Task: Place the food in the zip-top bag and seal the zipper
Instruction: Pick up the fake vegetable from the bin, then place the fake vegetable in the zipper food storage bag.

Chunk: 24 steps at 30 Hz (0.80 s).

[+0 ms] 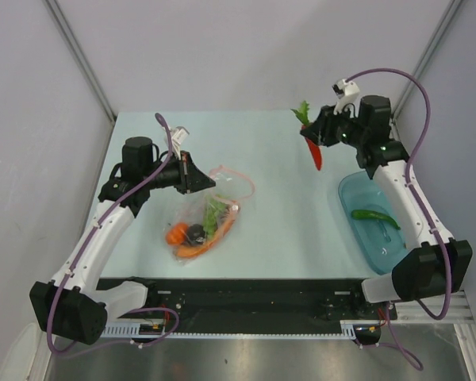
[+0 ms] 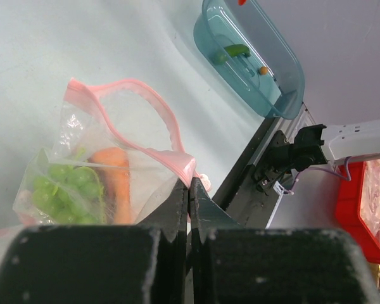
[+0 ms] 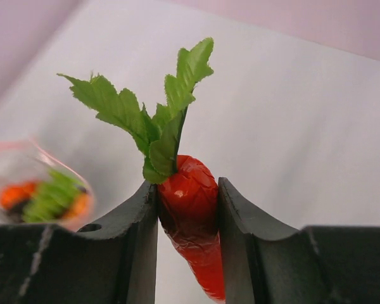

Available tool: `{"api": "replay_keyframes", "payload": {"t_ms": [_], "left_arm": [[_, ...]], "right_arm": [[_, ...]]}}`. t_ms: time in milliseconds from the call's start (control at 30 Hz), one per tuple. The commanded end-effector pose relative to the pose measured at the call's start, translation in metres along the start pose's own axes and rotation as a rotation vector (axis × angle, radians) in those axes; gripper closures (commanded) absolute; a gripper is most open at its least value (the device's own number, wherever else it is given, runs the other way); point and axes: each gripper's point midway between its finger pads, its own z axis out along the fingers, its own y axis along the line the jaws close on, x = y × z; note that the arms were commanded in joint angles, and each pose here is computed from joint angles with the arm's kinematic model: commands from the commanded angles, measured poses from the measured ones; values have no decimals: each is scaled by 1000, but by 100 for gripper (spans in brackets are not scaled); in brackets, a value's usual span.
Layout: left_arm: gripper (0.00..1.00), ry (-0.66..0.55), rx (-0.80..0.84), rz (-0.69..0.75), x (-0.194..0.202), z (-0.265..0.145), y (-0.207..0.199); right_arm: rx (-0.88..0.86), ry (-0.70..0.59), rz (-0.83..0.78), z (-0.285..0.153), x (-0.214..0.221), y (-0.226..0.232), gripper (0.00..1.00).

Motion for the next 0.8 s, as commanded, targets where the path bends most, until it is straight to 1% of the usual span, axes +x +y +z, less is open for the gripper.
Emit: {"api": "replay_keyframes", "payload": {"t_ms": [0,33,100,133,200,233,300,333,400,433,467,567,767], "left_arm": [[99,-46,22,41,-12,-6,-10],[99,-45,24,43,-11,-5,-10],[99,-54,23,34,-11,-6,-9],[99,-57,27,31,-11,-6,-9],[99,-65,26,16,-12,-6,-7],[98,-66,30,12,-12,-6,-8],[98,-75,31,0,-14,-7,-7],[98,-74,36,-6,-14,-7,-7],[97,-82,37,-13,-17,-7,-7],[97,-85,39,-17,-18,-8,-7],[97,-95,38,-23,-20,-9,-7],[97,-110,39,-41,-23,-11,-5],[97,-127,40,-70,-24,-13,-2]], "right_arm": [[-164,-249,347,23,-77,68,100],[-202,-275,384,30,-84,77,100],[-283,-273,501,36,-90,100,100],[-334,-282,512,40,-94,122,100],[-334,-292,538,51,-91,135,100],[-370,-302,541,52,-93,155,100],[-362,-295,590,66,-85,163,100],[-372,-288,641,71,-84,169,100],[-337,-239,739,87,-65,176,100],[-351,-208,797,90,-58,188,100],[-335,-184,822,97,-45,188,100],[-350,-137,807,100,-26,213,100],[-324,51,779,113,49,235,100]]}}
